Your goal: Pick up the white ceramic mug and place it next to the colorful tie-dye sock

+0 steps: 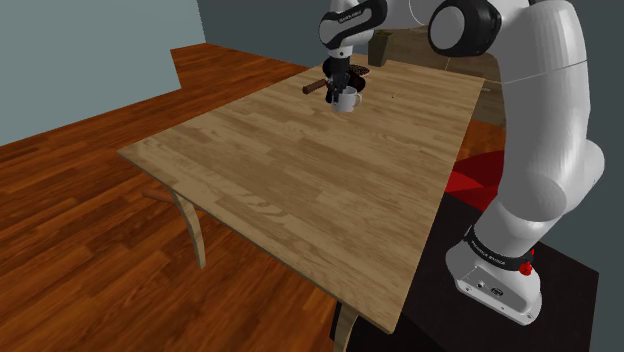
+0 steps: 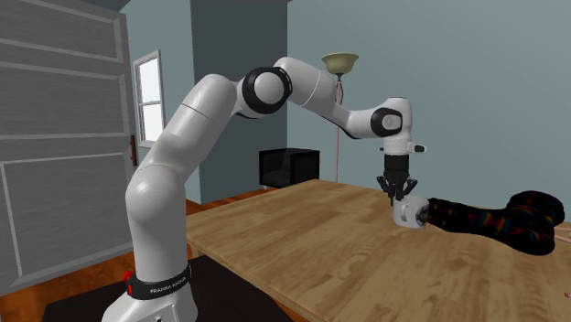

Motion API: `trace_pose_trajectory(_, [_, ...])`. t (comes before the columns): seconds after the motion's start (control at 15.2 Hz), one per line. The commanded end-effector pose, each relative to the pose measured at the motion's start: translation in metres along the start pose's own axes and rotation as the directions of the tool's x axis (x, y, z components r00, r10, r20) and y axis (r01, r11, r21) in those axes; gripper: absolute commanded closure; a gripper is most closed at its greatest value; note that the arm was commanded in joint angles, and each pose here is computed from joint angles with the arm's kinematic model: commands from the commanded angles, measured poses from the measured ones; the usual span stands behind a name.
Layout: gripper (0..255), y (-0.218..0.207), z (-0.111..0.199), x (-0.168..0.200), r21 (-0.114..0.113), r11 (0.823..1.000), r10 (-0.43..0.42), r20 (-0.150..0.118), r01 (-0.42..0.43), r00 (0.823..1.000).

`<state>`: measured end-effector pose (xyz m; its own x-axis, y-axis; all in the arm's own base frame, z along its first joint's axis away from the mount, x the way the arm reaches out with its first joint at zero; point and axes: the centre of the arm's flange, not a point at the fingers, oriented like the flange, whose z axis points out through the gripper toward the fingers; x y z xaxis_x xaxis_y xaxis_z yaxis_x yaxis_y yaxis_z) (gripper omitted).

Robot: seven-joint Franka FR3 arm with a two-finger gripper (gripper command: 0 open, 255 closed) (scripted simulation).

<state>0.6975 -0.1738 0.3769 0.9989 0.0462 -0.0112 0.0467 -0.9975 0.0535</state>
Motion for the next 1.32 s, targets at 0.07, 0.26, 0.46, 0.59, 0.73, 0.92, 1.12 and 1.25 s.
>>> trace_pose_trajectory(0.07, [255,-0.001,0.016,0.000,0.000,1.000,0.000,-0.001,0.000,1.000])
trace_pose_trajectory(0.26, [255,-0.001,0.016,0.000,0.000,1.000,0.000,-0.001,0.000,1.000])
trace_pose_trajectory(0.46, [255,-0.001,0.016,0.000,0.000,1.000,0.000,-0.001,0.000,1.000])
trace_pose_trajectory(0.59, [255,-0.001,0.016,0.000,0.000,1.000,0.000,-0.001,0.000,1.000])
trace_pose_trajectory(0.73, [0,-0.001,0.016,0.000,0.000,1.000,0.000,-0.001,0.000,1.000])
trace_pose_trajectory(0.92, [0,-0.001,0.016,0.000,0.000,1.000,0.000,-0.001,0.000,1.000])
trace_pose_trajectory(1.12, [0,-0.001,-0.010,0.000,0.000,1.000,0.000,-0.001,0.000,1.000])
trace_pose_trajectory(1.25, [0,-0.001,-0.034,0.000,0.000,1.000,0.000,-0.001,0.000,1.000])
